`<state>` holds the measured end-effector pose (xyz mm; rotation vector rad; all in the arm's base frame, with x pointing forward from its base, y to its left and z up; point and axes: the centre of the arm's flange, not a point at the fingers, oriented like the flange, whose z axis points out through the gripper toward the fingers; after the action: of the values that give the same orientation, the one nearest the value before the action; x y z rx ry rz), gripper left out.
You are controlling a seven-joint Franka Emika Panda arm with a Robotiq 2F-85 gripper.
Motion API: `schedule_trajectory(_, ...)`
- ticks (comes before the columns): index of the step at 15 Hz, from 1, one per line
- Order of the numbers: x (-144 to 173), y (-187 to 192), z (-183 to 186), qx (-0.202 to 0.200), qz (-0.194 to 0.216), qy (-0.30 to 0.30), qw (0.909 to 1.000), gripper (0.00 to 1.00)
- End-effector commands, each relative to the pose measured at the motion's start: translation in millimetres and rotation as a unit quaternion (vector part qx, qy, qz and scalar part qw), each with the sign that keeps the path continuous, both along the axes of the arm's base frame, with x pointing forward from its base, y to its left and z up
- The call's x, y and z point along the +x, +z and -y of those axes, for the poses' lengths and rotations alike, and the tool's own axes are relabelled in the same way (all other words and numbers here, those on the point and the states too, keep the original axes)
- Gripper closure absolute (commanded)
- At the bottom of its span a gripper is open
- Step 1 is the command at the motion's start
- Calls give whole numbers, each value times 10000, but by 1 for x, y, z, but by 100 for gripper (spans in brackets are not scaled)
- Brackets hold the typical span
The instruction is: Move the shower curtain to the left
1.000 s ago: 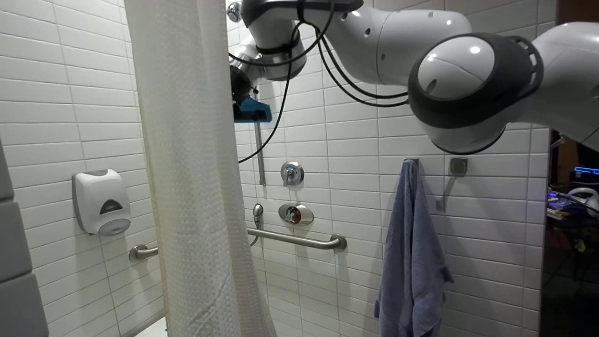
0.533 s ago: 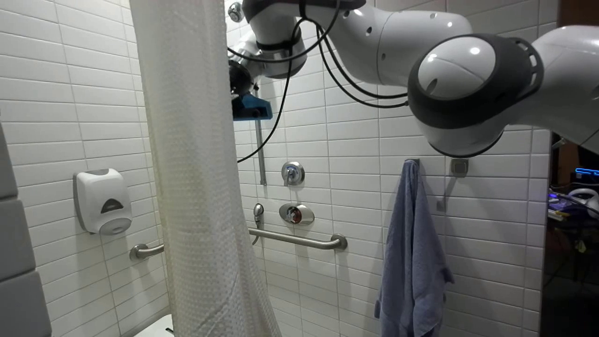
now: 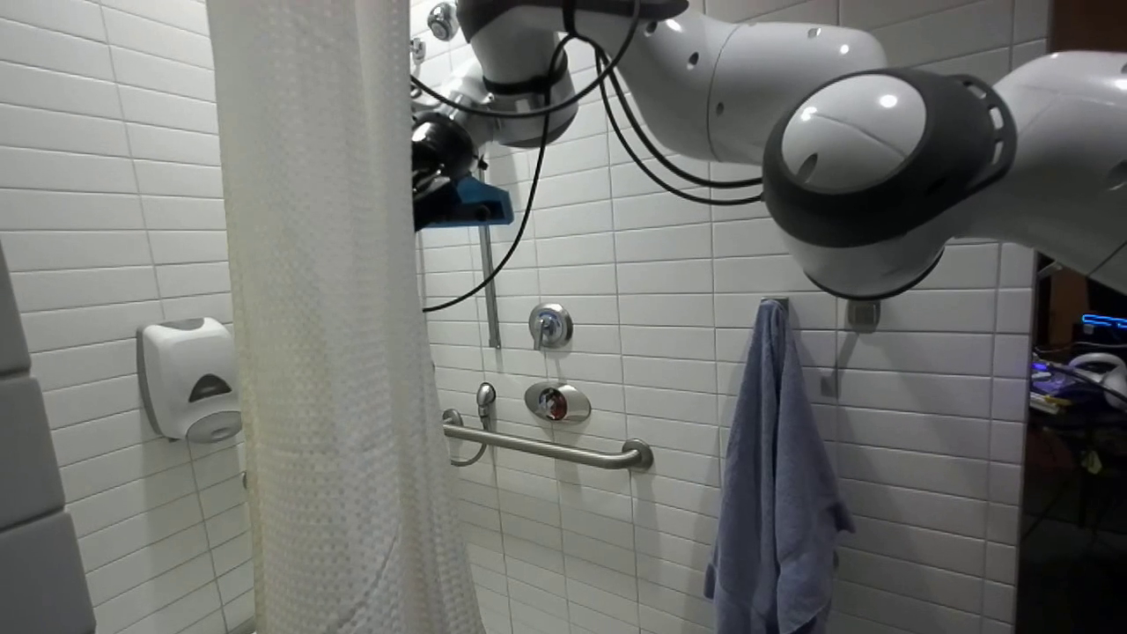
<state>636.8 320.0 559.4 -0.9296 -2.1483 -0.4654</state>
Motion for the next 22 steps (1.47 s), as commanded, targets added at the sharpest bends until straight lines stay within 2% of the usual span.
schedule_trajectory(1, 0, 0, 0, 1, -1, 1, 10000, 98)
schedule_trajectory(10, 3, -3, -6, -25, 26, 112, 9999, 100)
schedule_trajectory(17, 0, -8, -22, 81, 59, 589, 9982, 100)
schedule_trajectory(22, 1, -5, -20, 217, 101, 838, 9962, 100)
